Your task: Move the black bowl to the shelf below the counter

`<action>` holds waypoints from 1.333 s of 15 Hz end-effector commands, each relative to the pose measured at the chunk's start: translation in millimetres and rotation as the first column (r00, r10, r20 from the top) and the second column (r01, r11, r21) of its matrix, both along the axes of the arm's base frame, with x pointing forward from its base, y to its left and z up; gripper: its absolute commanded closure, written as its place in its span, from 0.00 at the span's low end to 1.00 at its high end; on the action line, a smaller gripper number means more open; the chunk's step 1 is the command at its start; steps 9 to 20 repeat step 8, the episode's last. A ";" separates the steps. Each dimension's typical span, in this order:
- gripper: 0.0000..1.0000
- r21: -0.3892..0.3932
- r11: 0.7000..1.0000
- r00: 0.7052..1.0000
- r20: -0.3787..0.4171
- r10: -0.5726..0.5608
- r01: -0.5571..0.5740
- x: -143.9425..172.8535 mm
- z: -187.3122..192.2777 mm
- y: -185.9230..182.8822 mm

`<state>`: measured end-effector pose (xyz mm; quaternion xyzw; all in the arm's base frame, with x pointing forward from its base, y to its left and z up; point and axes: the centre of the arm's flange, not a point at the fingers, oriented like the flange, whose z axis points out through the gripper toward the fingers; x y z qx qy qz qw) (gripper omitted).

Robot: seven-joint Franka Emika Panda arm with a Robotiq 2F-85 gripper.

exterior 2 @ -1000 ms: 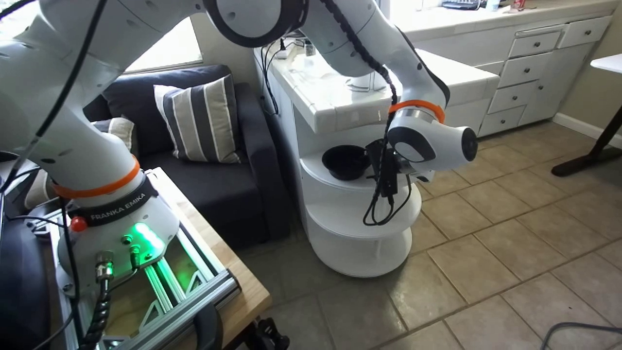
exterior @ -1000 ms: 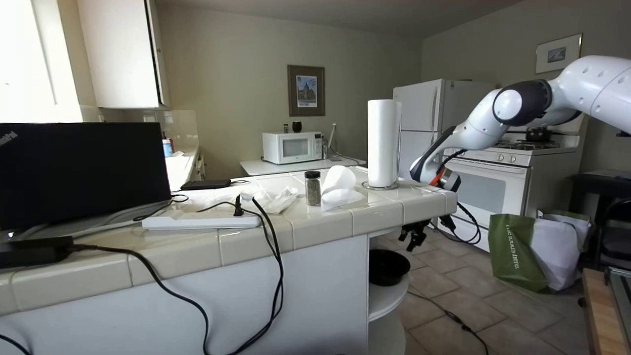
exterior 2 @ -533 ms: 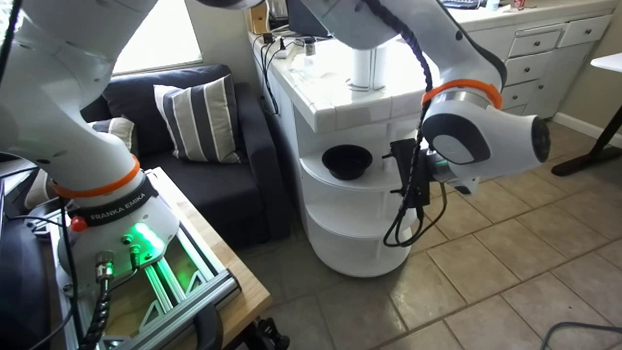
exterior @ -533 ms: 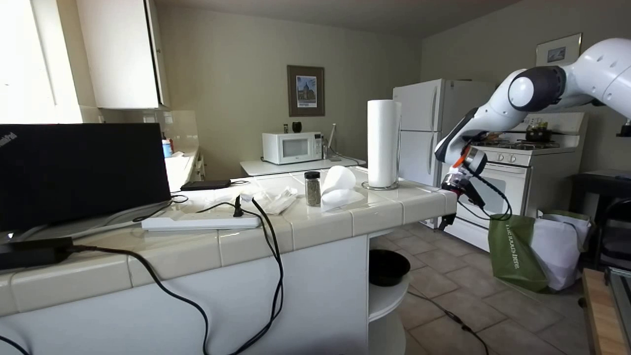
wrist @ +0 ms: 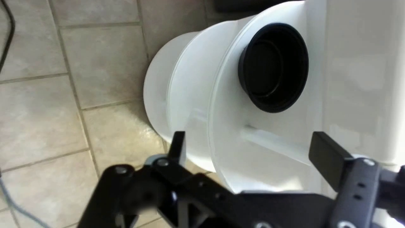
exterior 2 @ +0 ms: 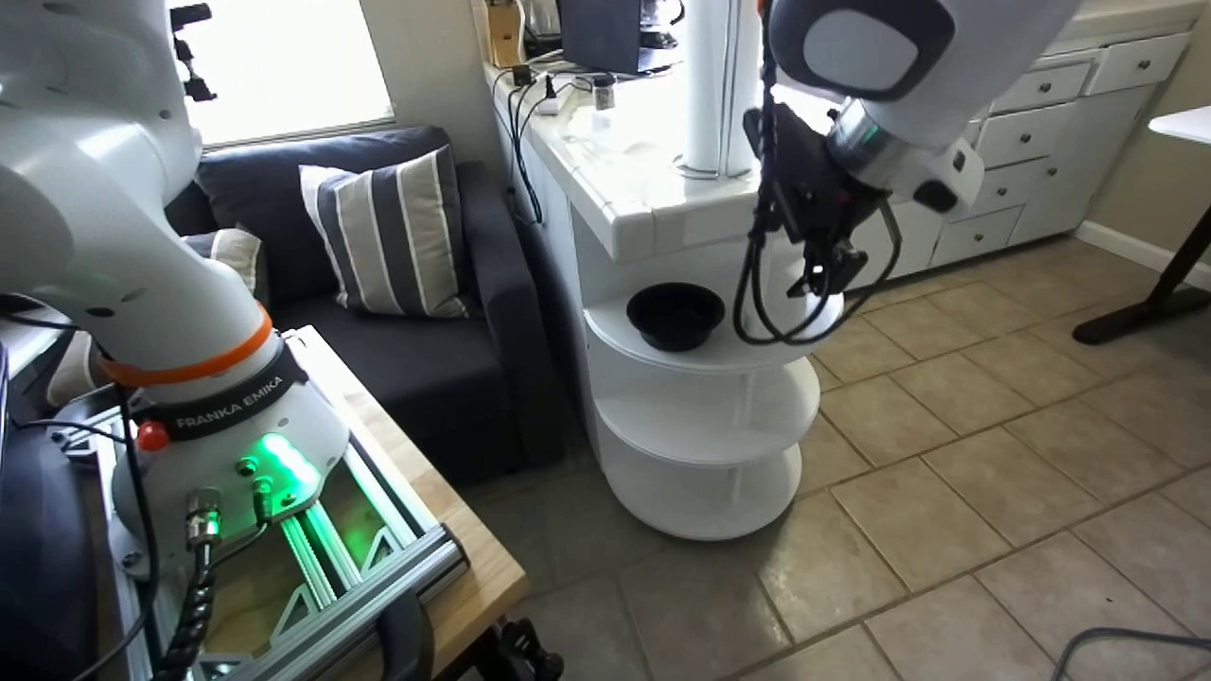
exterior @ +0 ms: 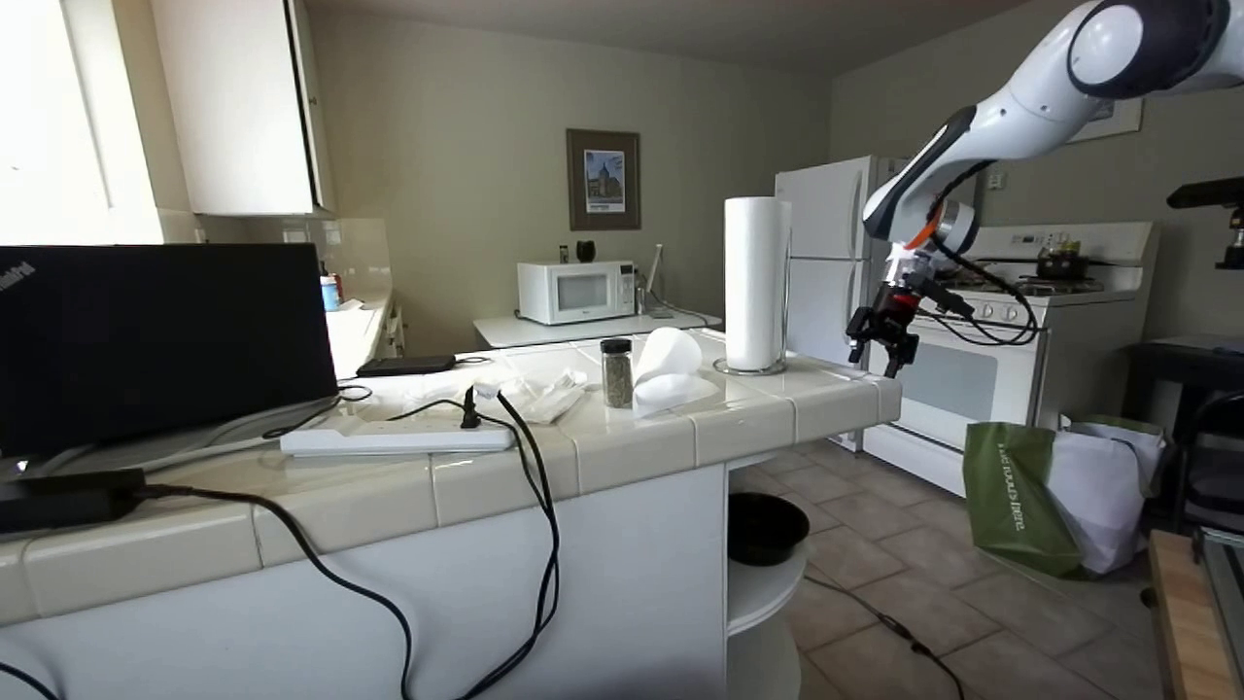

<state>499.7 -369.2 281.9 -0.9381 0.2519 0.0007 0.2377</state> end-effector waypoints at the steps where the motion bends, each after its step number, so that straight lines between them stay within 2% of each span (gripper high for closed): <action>1: 0.00 -0.187 0.980 0.998 -0.019 -0.067 0.062 -18.7 61.9 68.9; 3: 0.00 -0.293 0.954 0.997 -0.033 -0.072 0.059 -17.7 96.4 97.3; 4: 0.00 -0.210 0.977 0.999 0.000 -0.046 0.045 6.6 68.1 57.3; 6: 0.00 -0.223 0.974 0.999 0.016 -0.042 0.044 9.0 86.7 72.0; 20: 0.00 -0.221 0.974 0.999 0.007 -0.049 0.049 5.9 80.2 65.3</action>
